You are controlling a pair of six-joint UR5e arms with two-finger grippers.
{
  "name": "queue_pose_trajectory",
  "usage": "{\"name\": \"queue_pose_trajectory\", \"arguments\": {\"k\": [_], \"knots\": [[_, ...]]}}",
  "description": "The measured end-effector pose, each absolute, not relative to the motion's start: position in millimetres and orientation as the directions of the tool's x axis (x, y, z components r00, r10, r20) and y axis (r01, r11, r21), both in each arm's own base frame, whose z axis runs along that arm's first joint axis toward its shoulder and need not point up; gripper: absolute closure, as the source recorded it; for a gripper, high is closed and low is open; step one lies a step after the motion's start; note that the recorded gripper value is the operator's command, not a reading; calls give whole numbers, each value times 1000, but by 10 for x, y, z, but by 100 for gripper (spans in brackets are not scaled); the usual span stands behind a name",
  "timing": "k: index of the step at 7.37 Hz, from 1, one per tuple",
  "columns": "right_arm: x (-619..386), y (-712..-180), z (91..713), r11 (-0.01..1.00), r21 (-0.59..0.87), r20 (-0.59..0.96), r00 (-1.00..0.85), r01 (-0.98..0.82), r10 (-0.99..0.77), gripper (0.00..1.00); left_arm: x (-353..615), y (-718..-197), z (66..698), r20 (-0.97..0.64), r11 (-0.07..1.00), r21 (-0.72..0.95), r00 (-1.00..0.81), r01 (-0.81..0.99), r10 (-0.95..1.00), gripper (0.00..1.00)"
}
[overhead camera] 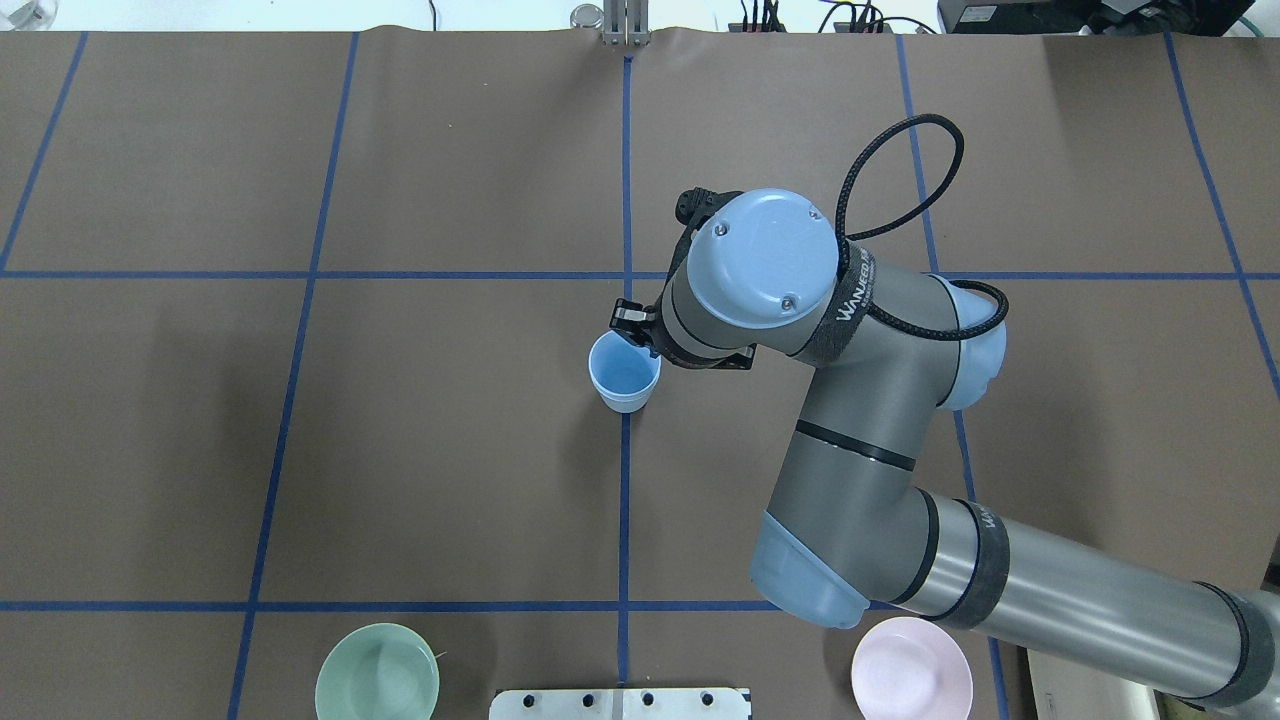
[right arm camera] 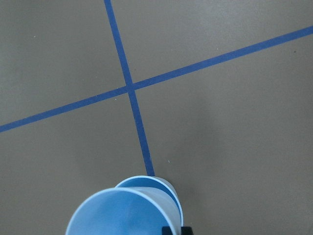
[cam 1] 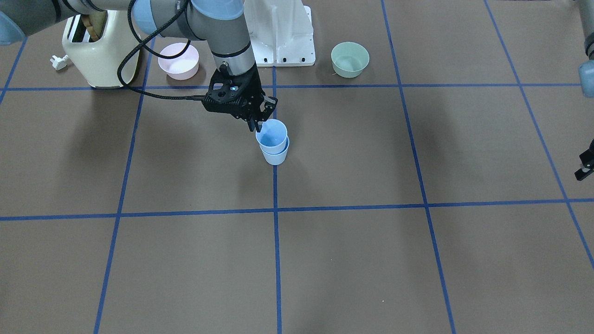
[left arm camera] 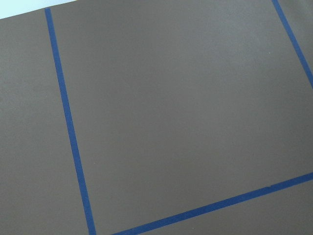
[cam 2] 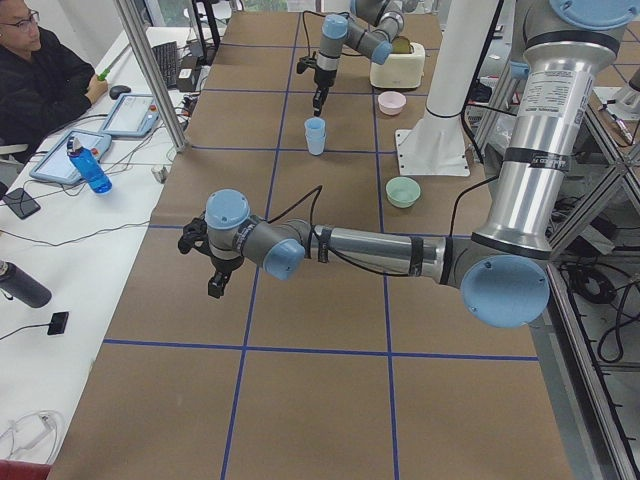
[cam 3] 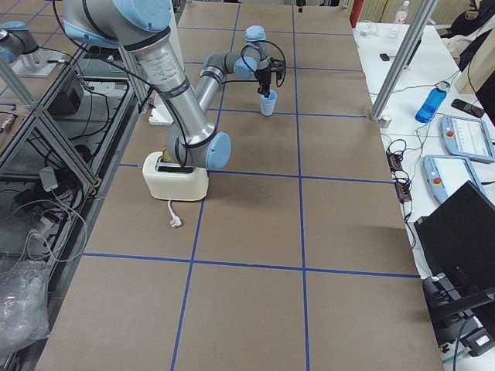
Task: Stack blue cups with both arms
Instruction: 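Open the right gripper and lift it away from the stacked cups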
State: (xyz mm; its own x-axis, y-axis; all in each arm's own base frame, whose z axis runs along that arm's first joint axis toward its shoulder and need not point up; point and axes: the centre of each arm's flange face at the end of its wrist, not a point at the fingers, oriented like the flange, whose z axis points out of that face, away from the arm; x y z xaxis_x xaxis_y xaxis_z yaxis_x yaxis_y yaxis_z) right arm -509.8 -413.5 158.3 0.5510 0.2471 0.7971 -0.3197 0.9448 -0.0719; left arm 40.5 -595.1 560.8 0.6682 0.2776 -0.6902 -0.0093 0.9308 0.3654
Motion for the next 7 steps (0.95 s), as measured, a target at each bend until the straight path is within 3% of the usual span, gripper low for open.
{"name": "queue_pose_trajectory", "arguments": {"k": [3,7], "knots": [[-4567,-4445,1658,948,-30,809,549,-317,210,0,406,-5948,5612,-691,931,364,667,-10,277,3],[-2865,-5310,2706,980,83,770,635,-182,53,0,394,-5891,5670,-694,934,356,666,-10,272,3]]}}
